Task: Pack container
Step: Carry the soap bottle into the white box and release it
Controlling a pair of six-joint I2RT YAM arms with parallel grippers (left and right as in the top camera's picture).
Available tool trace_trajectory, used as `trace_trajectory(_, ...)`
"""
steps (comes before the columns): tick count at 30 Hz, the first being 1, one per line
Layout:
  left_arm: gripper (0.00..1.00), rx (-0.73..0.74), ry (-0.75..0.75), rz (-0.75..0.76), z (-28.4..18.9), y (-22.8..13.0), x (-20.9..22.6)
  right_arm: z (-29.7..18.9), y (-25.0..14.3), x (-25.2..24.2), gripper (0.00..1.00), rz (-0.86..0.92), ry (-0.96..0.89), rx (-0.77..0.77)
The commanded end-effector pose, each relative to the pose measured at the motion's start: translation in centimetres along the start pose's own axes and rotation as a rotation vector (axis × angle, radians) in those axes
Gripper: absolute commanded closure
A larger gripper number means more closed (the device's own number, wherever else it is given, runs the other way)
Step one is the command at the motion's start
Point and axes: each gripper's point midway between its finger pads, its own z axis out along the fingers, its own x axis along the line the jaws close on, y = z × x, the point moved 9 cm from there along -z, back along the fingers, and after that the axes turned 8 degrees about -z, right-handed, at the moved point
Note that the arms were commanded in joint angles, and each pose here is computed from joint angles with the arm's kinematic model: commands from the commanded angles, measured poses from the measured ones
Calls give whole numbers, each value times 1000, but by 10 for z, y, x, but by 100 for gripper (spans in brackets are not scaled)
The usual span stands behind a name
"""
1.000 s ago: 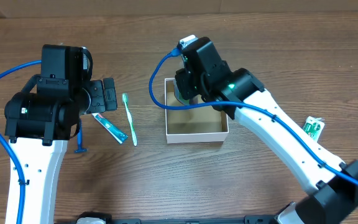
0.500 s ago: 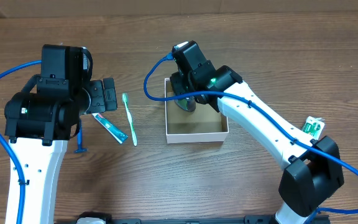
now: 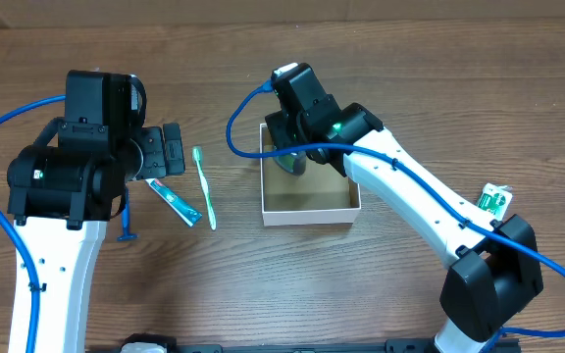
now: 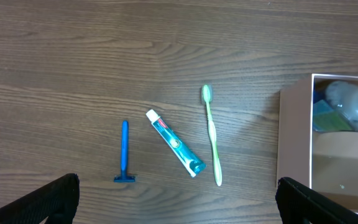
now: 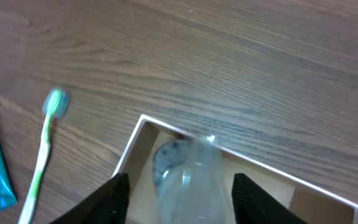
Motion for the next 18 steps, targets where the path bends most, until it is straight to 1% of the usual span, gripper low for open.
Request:
trace_trajectory(1, 0, -6, 3, 15, -1, 2, 1, -17, 13, -3, 35, 9, -8, -60)
trace_trajectory(7, 0, -6, 3, 15, -1, 2, 1, -19, 13, -3, 35, 8, -11, -59)
trace_trajectory(8, 0, -6, 3, 15, -1, 2, 1, -28, 16, -5, 34, 11, -25, -71)
trace_trajectory(9, 0, -6, 3, 16, -1, 2, 1, -41, 20, -9, 31, 24, -54, -95)
trace_trajectory(10, 0, -5, 3, 16, -1, 2, 1, -54, 24, -14, 30, 54, -99, -124)
trace_trajectory(12, 0, -6, 3, 16, -1, 2, 1, -104, 33, -33, 30, 139, -253, -226)
trace_trajectory(13, 0, -6, 3, 16, -1, 2, 1, -129, 34, -45, 26, 183, -304, -266)
trace_trajectory(14, 0, -6, 3, 16, -1, 2, 1, -147, 33, -55, 25, 226, -334, -291)
trace_trajectory(15, 0, -6, 3, 16, -1, 2, 1, -163, 29, -67, 19, 286, -360, -306)
trace_trajectory(16, 0, -6, 3, 15, -1, 2, 1, -178, 21, -82, 17, 369, -385, -313)
trace_trajectory(18, 0, -6, 3, 15, -1, 2, 1, -203, -7, -126, 12, 614, -473, -282)
